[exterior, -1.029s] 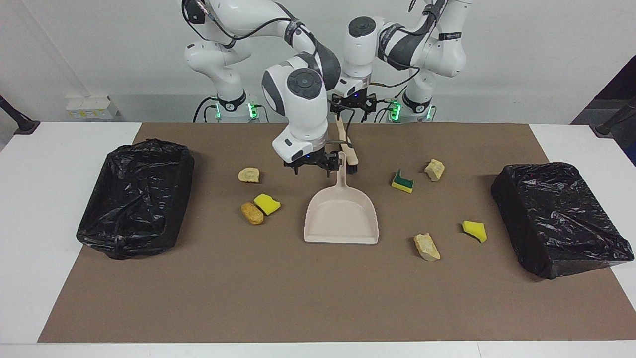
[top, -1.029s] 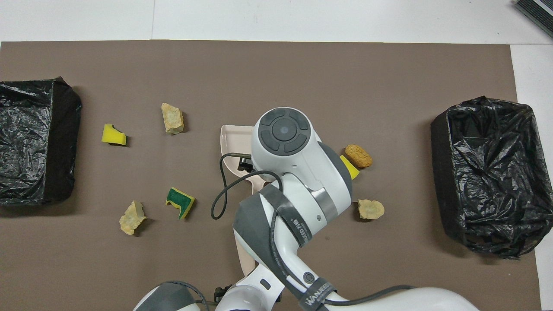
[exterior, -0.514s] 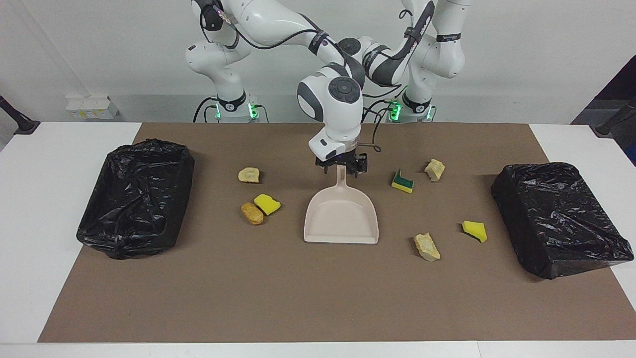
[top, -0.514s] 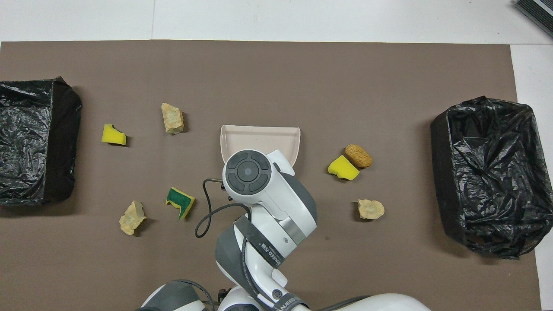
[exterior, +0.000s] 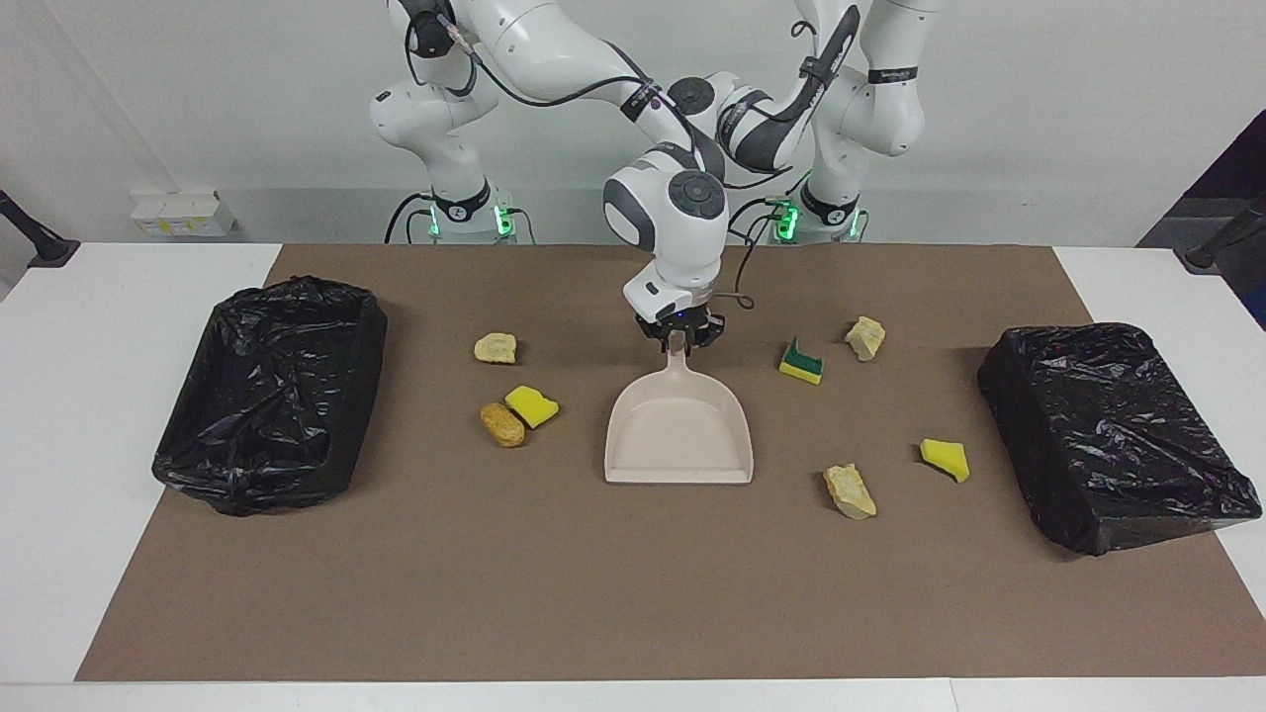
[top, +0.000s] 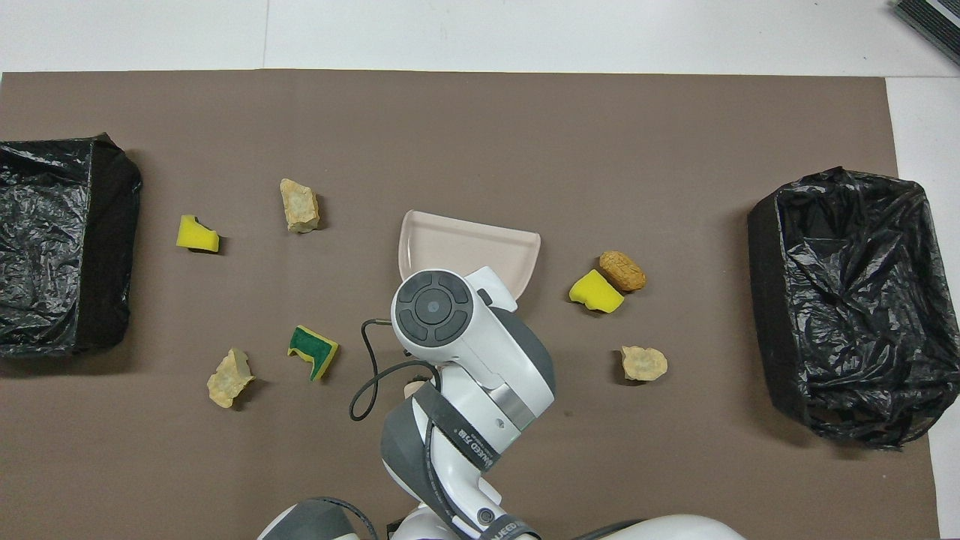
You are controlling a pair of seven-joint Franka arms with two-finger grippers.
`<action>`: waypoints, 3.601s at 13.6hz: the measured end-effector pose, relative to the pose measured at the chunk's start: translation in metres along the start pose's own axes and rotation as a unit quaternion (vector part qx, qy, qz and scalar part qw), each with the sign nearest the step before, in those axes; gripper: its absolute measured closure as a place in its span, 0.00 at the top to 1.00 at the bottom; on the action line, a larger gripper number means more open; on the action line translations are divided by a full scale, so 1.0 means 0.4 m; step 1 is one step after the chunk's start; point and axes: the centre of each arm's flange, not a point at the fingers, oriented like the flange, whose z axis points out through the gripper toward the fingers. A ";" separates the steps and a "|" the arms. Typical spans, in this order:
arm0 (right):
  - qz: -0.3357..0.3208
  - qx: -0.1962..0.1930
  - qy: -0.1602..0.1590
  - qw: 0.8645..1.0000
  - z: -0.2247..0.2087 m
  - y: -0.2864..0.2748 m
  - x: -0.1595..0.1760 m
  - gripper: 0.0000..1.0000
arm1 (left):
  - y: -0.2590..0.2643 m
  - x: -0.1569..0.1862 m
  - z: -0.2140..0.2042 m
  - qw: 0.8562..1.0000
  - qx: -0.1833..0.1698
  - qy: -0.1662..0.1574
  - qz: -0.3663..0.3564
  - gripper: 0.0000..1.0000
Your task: Sweep and dump trash in bin
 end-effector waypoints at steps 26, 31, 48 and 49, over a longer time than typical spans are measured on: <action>-0.677 -0.065 -0.045 0.732 -0.113 0.365 0.145 0.33 | -0.677 1.072 -0.282 0.891 0.146 0.076 0.424 0.26; -0.694 -0.079 -0.052 0.713 -0.099 0.367 0.140 0.33 | -0.748 1.198 -0.246 0.853 0.164 0.075 0.490 0.26; -0.772 -0.100 -0.055 0.625 -0.083 0.364 0.132 0.33 | -0.728 0.824 -0.259 0.804 0.135 -0.074 0.574 0.26; -0.772 -0.100 -0.055 0.625 -0.082 0.364 0.131 0.33 | -0.730 0.805 -0.281 0.819 0.133 -0.067 0.554 0.26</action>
